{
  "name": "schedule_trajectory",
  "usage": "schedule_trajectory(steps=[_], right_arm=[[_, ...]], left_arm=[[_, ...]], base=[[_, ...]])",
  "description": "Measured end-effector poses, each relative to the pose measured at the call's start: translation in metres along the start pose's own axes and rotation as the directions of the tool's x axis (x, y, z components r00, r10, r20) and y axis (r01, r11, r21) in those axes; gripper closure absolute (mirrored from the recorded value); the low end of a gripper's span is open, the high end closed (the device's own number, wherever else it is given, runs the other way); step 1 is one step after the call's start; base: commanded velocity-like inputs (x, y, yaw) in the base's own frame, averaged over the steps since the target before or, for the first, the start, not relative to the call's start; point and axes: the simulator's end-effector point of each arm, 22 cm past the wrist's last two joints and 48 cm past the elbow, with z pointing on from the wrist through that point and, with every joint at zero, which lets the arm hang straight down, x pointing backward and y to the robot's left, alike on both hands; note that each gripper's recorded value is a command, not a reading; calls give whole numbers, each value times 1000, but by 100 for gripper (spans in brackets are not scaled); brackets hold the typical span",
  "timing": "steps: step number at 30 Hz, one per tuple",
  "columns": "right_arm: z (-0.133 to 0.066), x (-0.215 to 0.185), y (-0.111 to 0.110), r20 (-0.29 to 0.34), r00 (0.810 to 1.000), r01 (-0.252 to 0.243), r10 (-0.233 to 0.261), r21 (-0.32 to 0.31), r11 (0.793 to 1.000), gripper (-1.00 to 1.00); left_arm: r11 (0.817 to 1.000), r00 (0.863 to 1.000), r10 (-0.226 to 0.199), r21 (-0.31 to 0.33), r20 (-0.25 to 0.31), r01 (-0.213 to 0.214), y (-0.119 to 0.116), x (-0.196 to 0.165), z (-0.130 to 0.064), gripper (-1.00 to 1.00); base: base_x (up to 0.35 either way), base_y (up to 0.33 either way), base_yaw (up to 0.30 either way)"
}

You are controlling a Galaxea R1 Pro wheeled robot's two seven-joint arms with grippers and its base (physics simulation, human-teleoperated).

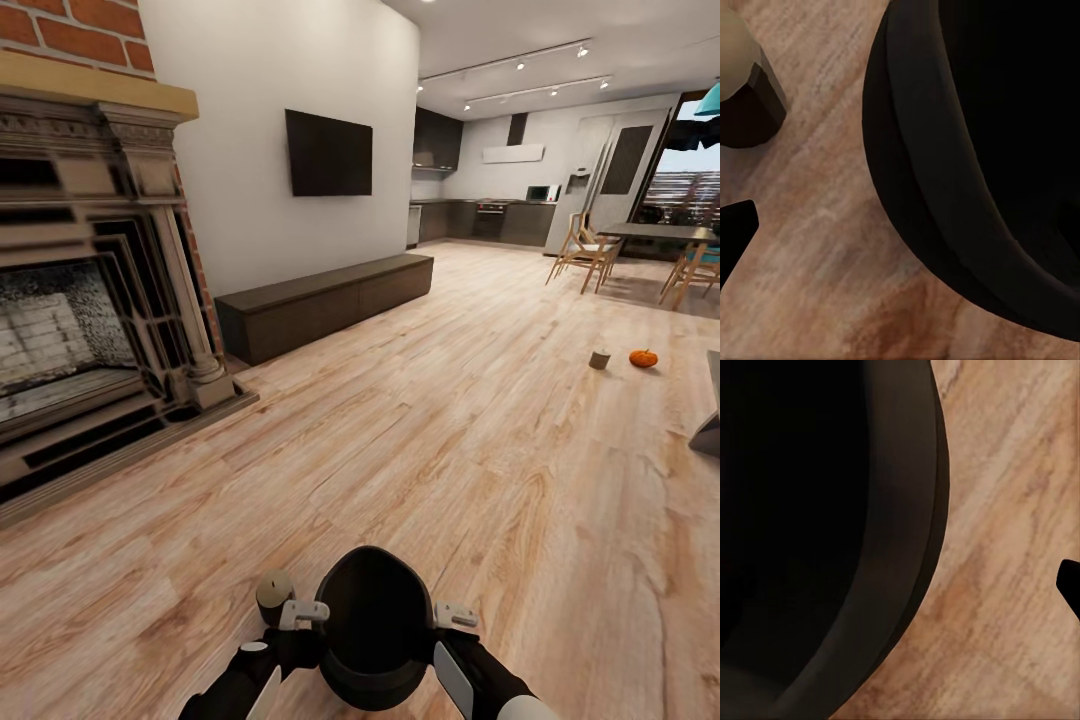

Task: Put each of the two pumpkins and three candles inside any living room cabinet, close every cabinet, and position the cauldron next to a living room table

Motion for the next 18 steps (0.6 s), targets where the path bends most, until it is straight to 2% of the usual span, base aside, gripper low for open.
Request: schedule_trajectory(steps=[13,18], right_arm=[[7,17,-2,-36,999,3,-3,6,1000,-100],[8,19,-3,-39,999,3,-3,7,1000,-100]], left_arm=[[1000,1000,-6,1,-14,6,1,8,5,-100],[1000,1000,-8,0,6,8,1,4,6,-100]], base=[[0,0,0],[0,0,0]])
